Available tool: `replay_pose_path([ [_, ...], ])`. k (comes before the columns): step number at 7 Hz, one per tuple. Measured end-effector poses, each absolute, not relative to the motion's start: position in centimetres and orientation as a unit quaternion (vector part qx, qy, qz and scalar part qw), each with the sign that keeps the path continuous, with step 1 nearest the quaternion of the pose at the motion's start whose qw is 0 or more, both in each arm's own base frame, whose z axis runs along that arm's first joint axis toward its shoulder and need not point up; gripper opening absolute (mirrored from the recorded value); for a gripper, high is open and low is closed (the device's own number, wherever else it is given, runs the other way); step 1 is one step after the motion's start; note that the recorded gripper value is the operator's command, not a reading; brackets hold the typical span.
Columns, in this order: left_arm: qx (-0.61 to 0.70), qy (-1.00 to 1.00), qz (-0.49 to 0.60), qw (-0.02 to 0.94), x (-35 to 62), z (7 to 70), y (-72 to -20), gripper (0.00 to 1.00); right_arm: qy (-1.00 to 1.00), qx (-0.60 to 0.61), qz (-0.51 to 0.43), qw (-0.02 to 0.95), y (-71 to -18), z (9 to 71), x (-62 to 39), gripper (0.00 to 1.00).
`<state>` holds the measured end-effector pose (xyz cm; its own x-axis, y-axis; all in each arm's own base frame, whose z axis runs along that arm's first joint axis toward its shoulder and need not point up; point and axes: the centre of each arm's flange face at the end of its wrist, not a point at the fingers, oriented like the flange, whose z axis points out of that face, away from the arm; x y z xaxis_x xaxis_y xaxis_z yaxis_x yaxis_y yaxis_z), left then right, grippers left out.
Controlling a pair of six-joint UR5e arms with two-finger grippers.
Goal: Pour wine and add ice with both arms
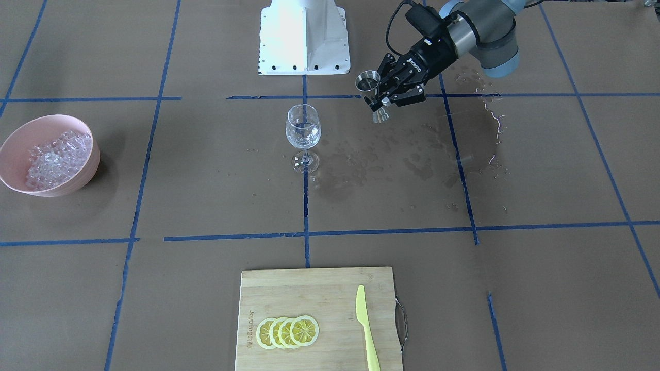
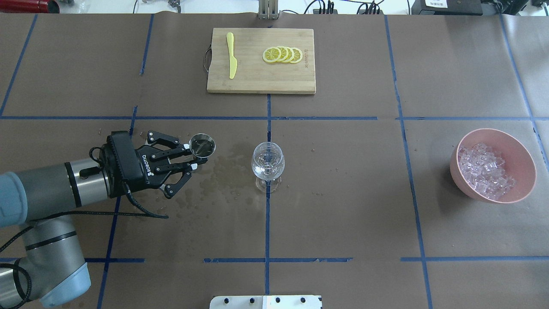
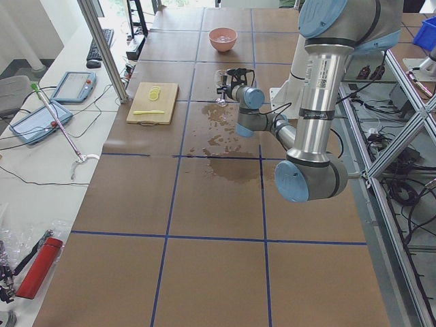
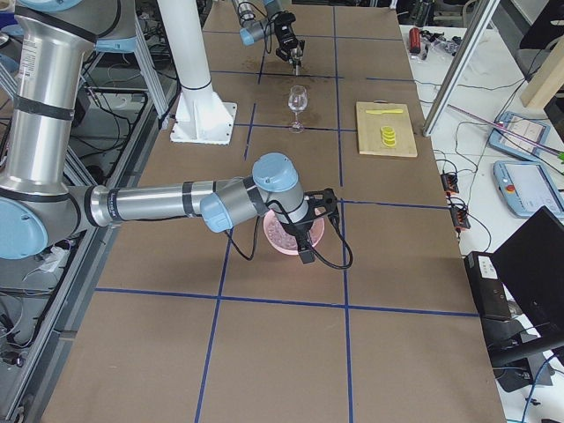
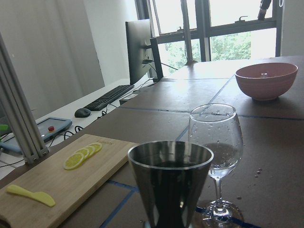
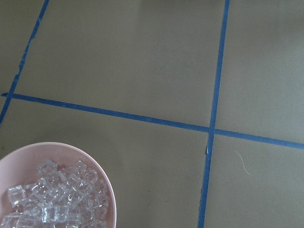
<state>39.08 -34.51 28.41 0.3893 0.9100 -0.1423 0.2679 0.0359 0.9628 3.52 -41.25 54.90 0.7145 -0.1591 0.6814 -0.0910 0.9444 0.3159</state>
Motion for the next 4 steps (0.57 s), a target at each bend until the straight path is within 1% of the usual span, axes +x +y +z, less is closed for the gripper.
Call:
replay_pose_path([
  [4,0.584,0.455,0.314,0.595,40.6,25.2,-35.7,0.0,-0.379,0.162,-0.012,0.911,-41.2,54.9,3.5,1.0],
])
